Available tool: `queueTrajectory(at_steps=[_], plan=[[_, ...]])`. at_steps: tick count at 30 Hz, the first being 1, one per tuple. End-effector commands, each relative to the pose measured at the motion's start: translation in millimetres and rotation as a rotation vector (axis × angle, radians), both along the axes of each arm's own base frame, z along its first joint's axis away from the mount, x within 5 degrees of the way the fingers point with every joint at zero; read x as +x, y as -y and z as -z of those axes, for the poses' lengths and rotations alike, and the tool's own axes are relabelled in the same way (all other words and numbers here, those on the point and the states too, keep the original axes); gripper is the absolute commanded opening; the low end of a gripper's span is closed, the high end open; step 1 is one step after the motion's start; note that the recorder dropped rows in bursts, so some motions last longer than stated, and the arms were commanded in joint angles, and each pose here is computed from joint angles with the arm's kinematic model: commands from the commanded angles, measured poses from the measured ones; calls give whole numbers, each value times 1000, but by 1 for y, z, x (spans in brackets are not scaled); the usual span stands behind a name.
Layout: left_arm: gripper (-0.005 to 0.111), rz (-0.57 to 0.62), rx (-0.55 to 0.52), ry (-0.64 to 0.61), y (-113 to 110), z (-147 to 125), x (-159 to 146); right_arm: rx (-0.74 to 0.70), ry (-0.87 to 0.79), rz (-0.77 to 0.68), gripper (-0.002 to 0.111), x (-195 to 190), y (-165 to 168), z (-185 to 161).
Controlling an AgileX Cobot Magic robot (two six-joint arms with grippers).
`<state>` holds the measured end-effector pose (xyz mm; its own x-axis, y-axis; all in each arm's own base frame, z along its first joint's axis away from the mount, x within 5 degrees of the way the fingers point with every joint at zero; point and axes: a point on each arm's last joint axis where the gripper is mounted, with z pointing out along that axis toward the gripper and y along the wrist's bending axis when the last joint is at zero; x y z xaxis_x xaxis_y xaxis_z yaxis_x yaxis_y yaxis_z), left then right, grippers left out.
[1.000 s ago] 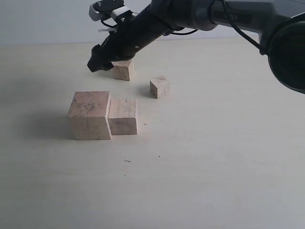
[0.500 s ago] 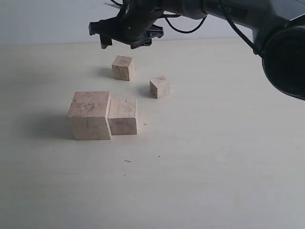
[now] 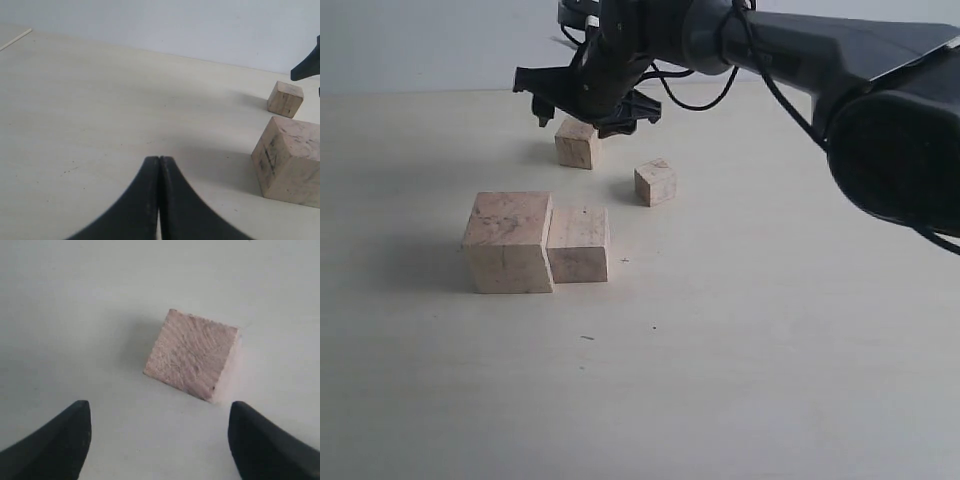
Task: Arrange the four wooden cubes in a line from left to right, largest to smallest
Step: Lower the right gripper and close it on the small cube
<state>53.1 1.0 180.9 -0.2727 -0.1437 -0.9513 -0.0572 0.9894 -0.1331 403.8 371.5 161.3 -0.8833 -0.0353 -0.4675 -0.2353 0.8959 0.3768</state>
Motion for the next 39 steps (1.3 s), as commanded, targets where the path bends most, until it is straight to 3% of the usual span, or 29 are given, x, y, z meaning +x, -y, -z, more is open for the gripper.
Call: queueTrajectory(at_steps=[1, 13, 21, 26, 39], plan=[[0, 0, -7, 11, 0, 0, 0, 59, 28, 29, 72, 7, -9, -8], [0, 0, -7, 11, 0, 0, 0, 63, -6, 148, 72, 18, -17, 13], [0, 0, -7, 11, 0, 0, 0, 52, 32, 178, 72, 22, -15, 3], [0, 0, -7, 11, 0, 0, 0, -4, -4, 184, 72, 20, -12, 15], [0, 0, -7, 11, 0, 0, 0, 22, -1, 220, 72, 24, -14, 31]])
